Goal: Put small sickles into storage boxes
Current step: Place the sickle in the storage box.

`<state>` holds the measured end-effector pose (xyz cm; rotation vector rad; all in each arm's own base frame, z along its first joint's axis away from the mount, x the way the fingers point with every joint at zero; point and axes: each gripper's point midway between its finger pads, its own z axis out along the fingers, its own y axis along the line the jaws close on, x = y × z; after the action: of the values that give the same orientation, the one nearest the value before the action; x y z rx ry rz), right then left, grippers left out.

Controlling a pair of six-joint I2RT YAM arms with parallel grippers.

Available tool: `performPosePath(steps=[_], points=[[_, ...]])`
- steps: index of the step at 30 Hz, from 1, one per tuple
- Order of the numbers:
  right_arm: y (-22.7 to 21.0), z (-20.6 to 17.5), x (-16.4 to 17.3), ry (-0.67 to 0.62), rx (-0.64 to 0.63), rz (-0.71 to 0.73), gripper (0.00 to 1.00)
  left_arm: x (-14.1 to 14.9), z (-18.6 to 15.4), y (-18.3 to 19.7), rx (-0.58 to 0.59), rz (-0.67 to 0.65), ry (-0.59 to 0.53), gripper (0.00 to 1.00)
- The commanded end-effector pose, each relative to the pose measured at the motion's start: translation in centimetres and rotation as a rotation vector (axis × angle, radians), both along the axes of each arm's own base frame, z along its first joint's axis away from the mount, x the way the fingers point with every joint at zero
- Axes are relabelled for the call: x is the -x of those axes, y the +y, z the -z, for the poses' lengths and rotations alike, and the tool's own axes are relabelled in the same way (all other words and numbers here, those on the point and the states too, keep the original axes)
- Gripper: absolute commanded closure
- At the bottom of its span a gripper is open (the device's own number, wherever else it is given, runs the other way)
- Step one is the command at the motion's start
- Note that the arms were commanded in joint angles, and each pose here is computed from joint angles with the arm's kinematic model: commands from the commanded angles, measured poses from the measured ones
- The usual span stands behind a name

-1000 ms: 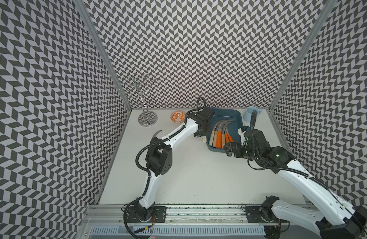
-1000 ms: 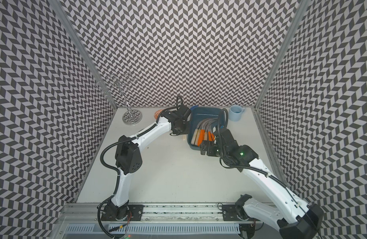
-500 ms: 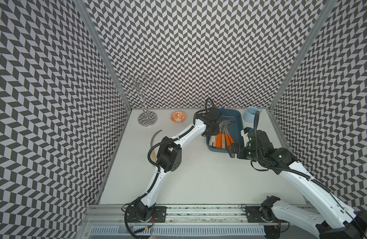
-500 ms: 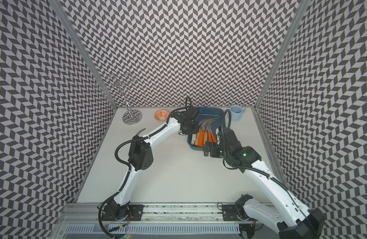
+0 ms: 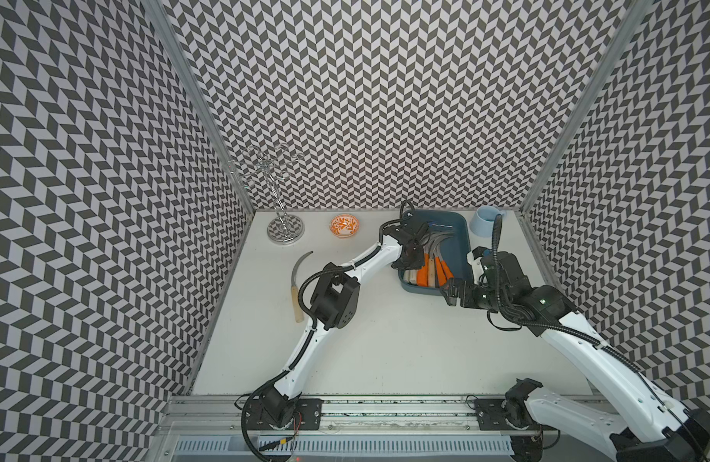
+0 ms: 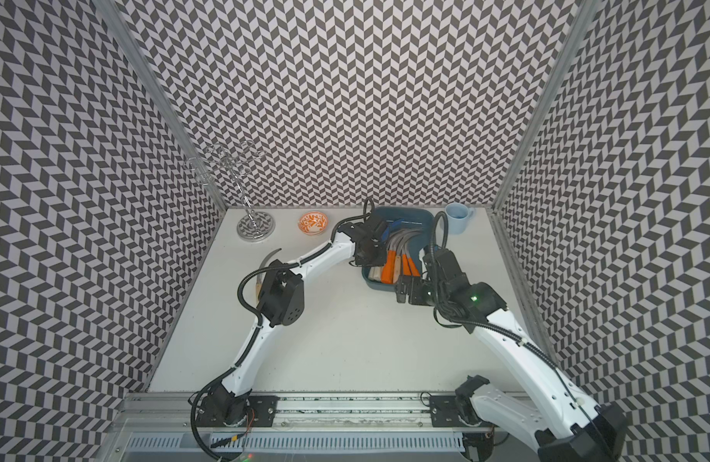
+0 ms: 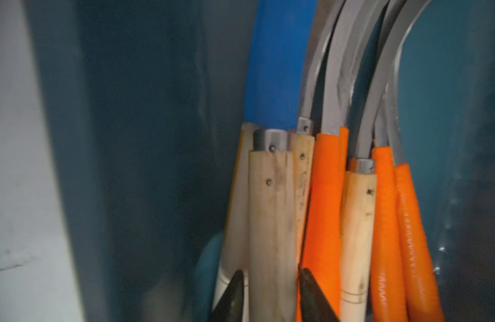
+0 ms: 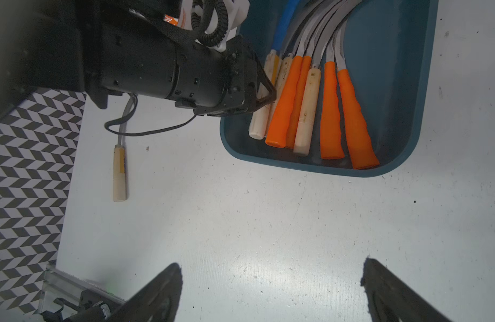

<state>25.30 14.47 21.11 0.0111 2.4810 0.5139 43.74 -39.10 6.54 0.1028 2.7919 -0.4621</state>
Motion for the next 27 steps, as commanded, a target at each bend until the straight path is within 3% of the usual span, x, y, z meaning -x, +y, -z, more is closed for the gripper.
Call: performPosePath(steps=[1, 8, 10, 12, 19, 27], points=[[0.2, -0.4, -0.2, -0.025, -0.015, -0.013, 0.00, -0.3, -1.7, -0.4, 0.041, 0.008, -0.027, 0.54], [0.2, -0.5, 0.1, -0.031, -0.035, -0.013, 0.00, -0.6, -5.6, -0.5, 0.086, -0.001, -0.078, 0.37], [0.0, -0.5, 0.1, -0.034, -0.029, -0.011, 0.00, -0.5, -7.0, -0.4, 0.101, -0.007, -0.091, 0.23], [0.3, -0.7, 0.2, -0.040, -0.027, -0.035, 0.00, -0.4, -8.4, -0.1, 0.107, -0.015, -0.108, 0.01], [1.3, -1.9, 0.3, -0.044, -0.071, -0.075, 0.01, 0.5, -11.3, 1.7, 0.090, -0.025, -0.143, 0.00], [2.7, -3.4, 1.1, -0.067, -0.164, -0.110, 0.00, 2.3, -11.7, 5.6, 0.045, -0.066, -0.139, 0.00]])
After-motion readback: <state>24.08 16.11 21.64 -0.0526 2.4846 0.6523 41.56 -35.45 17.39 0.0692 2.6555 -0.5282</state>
